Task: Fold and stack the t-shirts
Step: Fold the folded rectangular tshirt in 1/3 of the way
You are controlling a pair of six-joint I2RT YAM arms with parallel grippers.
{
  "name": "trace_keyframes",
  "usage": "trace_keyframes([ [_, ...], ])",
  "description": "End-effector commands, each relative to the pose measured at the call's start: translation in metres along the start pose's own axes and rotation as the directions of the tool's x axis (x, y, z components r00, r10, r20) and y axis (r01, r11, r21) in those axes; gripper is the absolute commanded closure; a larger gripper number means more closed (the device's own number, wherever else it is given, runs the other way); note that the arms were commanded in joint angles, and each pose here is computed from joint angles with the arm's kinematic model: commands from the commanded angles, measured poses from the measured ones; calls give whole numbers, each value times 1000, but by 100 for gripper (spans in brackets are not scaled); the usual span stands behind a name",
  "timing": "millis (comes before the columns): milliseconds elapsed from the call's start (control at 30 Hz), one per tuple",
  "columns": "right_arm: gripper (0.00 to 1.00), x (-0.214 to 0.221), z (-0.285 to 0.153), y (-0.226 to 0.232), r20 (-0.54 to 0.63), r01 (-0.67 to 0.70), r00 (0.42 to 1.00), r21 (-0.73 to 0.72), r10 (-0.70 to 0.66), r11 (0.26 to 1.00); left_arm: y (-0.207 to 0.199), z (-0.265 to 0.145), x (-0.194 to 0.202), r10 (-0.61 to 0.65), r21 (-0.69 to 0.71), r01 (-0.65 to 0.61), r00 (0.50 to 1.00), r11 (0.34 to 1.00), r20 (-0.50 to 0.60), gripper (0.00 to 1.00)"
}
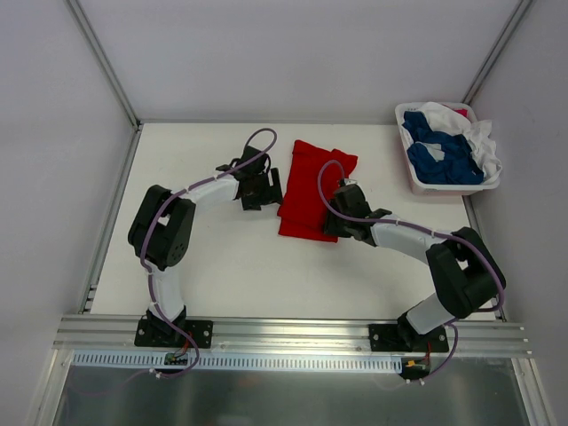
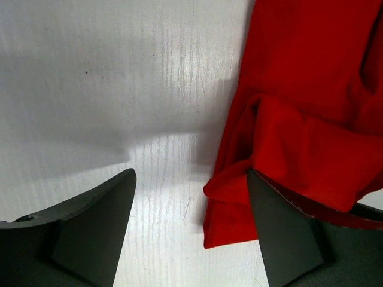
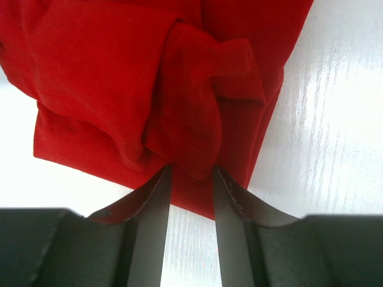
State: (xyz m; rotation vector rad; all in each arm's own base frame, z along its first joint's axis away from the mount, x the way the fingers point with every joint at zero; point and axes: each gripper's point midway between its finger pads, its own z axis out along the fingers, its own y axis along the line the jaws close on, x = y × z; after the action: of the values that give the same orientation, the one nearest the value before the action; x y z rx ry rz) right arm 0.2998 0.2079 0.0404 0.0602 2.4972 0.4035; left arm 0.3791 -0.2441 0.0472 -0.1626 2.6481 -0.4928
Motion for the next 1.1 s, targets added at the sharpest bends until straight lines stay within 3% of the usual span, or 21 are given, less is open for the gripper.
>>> trace_keyframes([
  [0, 64, -14, 2, 12, 35, -4, 999, -28, 5, 1000, -9, 1, 5, -23, 49, 24, 1000, 999, -7, 25],
  [467, 65, -11, 2, 12, 27, -5, 1000, -30, 6, 1000, -33, -2, 22, -37, 120, 39, 999, 992, -21, 30],
  [533, 69, -11, 2, 11, 26, -8, 1000, -28, 8, 1000, -38, -3, 20, -37, 128, 38, 999, 991, -15, 31],
  [667, 77, -11, 2, 11, 27, -6, 1000, -29, 7, 1000, -42, -3, 19, -37, 135, 38, 999, 990, -14, 39],
  [933, 81, -15, 4, 15, 40, -10, 999, -45, 12, 999, -40, -1, 22, -28, 126, 30, 999, 992, -17, 51],
  [1067, 74, -14, 5, 14, 39, -10, 999, -41, 12, 999, -40, 0, 20, -18, 125, 19, 1000, 992, -9, 47],
])
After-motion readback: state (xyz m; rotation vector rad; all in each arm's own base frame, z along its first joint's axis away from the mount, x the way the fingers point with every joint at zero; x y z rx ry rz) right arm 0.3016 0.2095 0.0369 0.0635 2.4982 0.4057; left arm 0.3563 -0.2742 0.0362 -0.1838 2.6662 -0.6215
